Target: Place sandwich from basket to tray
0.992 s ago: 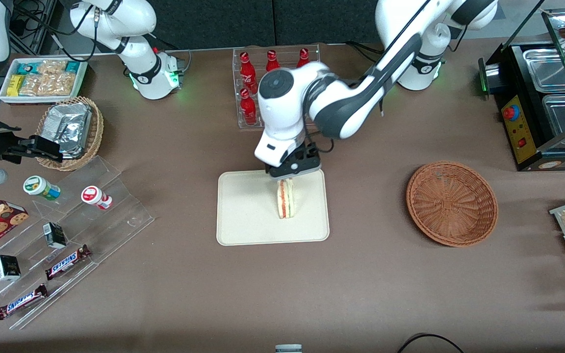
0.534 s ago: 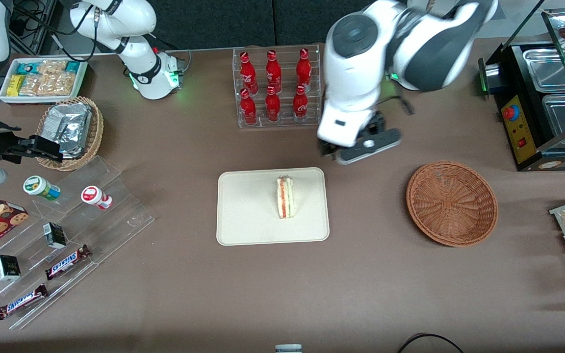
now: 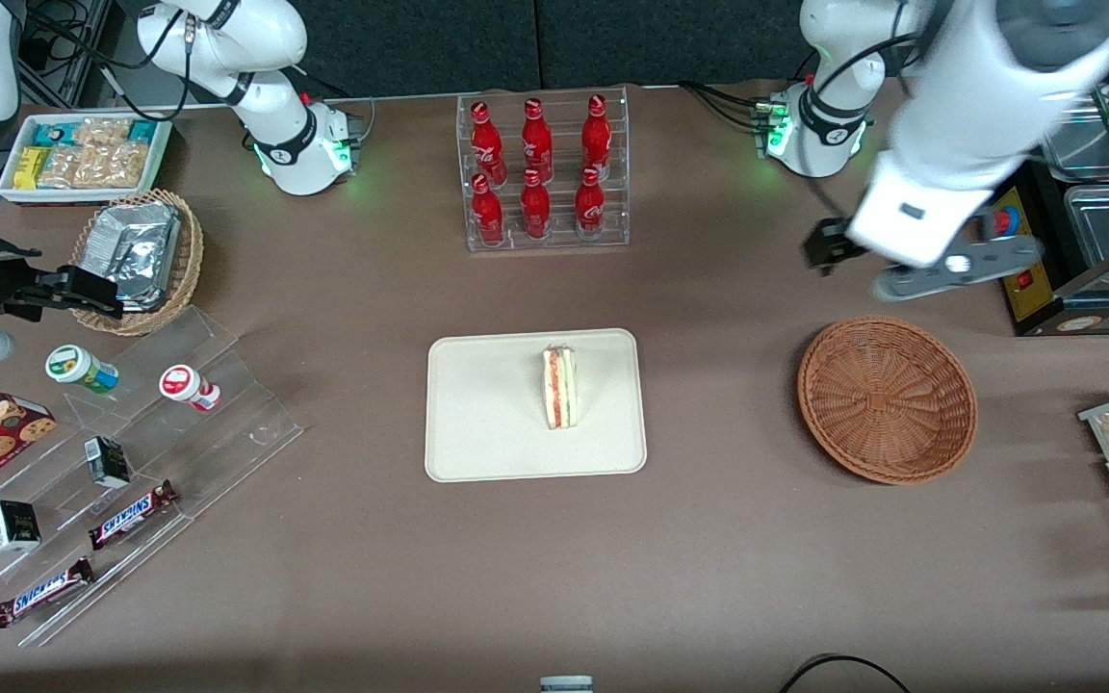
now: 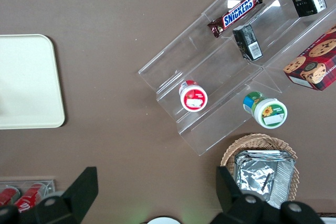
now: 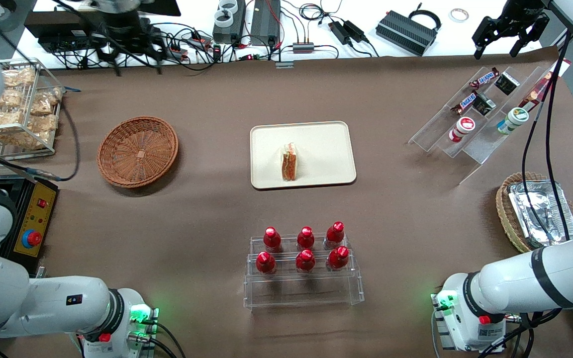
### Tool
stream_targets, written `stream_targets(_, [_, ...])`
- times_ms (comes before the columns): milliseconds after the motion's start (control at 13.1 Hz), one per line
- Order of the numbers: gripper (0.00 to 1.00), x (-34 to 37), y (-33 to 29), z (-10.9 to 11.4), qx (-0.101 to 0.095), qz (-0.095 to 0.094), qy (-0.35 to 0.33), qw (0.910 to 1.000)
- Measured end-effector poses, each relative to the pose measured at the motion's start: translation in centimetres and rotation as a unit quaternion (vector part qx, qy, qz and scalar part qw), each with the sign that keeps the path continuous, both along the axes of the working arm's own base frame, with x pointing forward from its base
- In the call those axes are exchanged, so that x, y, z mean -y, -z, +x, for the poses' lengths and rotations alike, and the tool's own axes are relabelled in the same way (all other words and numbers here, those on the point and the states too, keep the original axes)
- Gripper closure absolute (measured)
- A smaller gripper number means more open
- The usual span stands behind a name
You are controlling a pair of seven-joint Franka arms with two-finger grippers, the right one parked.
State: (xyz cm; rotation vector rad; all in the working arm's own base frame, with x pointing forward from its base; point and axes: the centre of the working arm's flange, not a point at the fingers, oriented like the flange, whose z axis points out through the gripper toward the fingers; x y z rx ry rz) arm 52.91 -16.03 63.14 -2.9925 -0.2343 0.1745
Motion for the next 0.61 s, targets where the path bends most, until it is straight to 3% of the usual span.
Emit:
stream_targets(305, [0.00, -11.7, -4.5, -2.2, -0.014, -0.051, 0.026, 0.9983])
stream_targets(610, [0.00, -13.5, -5.9, -6.6, -0.009, -0.062, 0.049, 0.9968])
